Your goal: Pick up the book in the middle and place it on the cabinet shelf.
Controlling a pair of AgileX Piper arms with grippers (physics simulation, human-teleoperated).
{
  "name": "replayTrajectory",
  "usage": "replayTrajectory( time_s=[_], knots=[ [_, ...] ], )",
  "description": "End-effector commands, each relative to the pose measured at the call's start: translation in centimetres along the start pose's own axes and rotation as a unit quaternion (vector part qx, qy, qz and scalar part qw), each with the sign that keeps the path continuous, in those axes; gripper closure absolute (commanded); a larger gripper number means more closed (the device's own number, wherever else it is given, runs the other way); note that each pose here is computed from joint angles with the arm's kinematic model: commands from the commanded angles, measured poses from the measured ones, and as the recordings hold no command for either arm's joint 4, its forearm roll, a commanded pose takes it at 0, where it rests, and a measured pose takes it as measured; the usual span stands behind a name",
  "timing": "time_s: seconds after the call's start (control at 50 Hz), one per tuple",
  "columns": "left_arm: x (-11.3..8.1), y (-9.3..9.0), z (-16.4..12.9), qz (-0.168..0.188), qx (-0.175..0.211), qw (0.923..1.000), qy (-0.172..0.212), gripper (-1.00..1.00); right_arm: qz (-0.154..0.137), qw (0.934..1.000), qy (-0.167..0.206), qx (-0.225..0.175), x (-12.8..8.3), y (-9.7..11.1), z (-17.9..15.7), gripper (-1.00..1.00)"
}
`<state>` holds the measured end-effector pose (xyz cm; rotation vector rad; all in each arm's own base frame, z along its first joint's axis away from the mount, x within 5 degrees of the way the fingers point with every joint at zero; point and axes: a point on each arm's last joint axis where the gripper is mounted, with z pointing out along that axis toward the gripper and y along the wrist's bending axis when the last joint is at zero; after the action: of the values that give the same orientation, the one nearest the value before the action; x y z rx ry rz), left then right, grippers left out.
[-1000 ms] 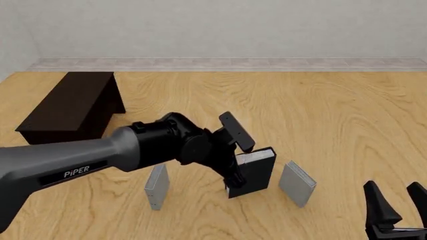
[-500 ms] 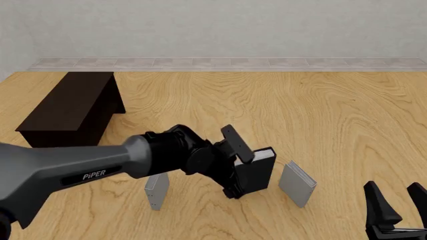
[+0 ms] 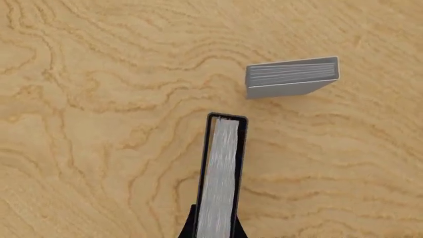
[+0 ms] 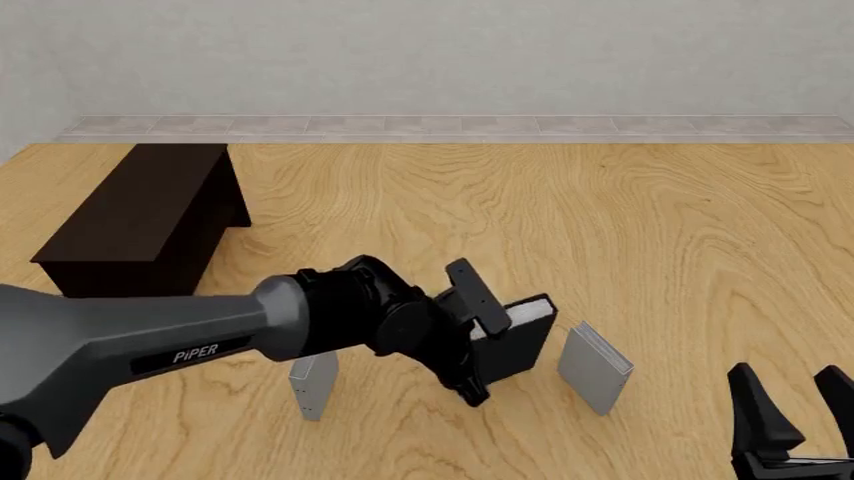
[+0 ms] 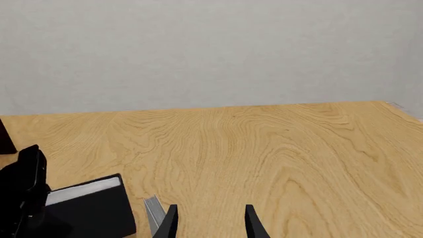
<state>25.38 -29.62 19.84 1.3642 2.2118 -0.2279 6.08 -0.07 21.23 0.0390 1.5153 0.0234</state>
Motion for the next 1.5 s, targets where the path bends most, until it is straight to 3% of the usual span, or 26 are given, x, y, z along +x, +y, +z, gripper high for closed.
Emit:
replayTrajectory(
  time_s=[0.02, 0.4, 0.68, 0.78, 0.88, 0.92, 1.14, 1.16, 1.4, 1.5],
  knots=[
    [-1.1, -0.3, -1.6, 0.015, -0.002, 0.9996, -0.025, 1.0, 0.0, 1.0, 0.0, 0.0, 0.0, 0.0, 0.0, -1.0],
    [-2.6, 0.6, -6.4, 0.043, -0.023, 0.9957, -0.079, 1.0, 0.0, 1.0, 0.0, 0.0, 0.0, 0.0, -0.1, -1.0],
    [-1.3, 1.1, -8.2, 0.061, -0.035, 0.9938, -0.086, 1.0, 0.0, 1.0, 0.0, 0.001, 0.0, 0.0, 0.0, -1.0],
    [-0.8, 2.9, -9.9, 0.076, -0.062, 0.9898, -0.103, 1.0, 0.0, 1.0, 0.0, 0.001, 0.0, 0.0, 0.0, -1.0],
    [-0.6, 3.3, -11.4, 0.086, -0.075, 0.9867, -0.116, 1.0, 0.0, 1.0, 0.0, 0.001, 0.0, 0.0, 0.0, -1.0],
    [-0.7, 2.7, -12.2, 0.099, -0.072, 0.985, -0.122, 1.0, 0.0, 1.0, 0.0, 0.001, 0.0, 0.0, 0.0, -1.0],
    [-0.9, 5.3, -17.4, 0.11, -0.124, 0.9745, -0.151, 1.0, 0.0, 1.0, 0.0, 0.001, 0.0, 0.0, -0.1, -1.0],
    [-0.6, 5.5, -17.8, 0.125, -0.133, 0.9712, -0.153, 1.0, 0.0, 1.0, 0.0, 0.001, 0.0, 0.0, -0.1, -1.0],
    [0.2, 8.5, -21.3, 0.102, -0.181, 0.9661, -0.153, 1.0, 0.001, 1.0, 0.0, 0.002, 0.1, 0.0, -0.2, -1.0],
    [1.5, 11.1, -22.7, 0.089, -0.224, 0.9602, -0.141, 1.0, 0.0, 1.0, -0.001, 0.002, 0.1, 0.0, -0.2, -1.0]
  ],
)
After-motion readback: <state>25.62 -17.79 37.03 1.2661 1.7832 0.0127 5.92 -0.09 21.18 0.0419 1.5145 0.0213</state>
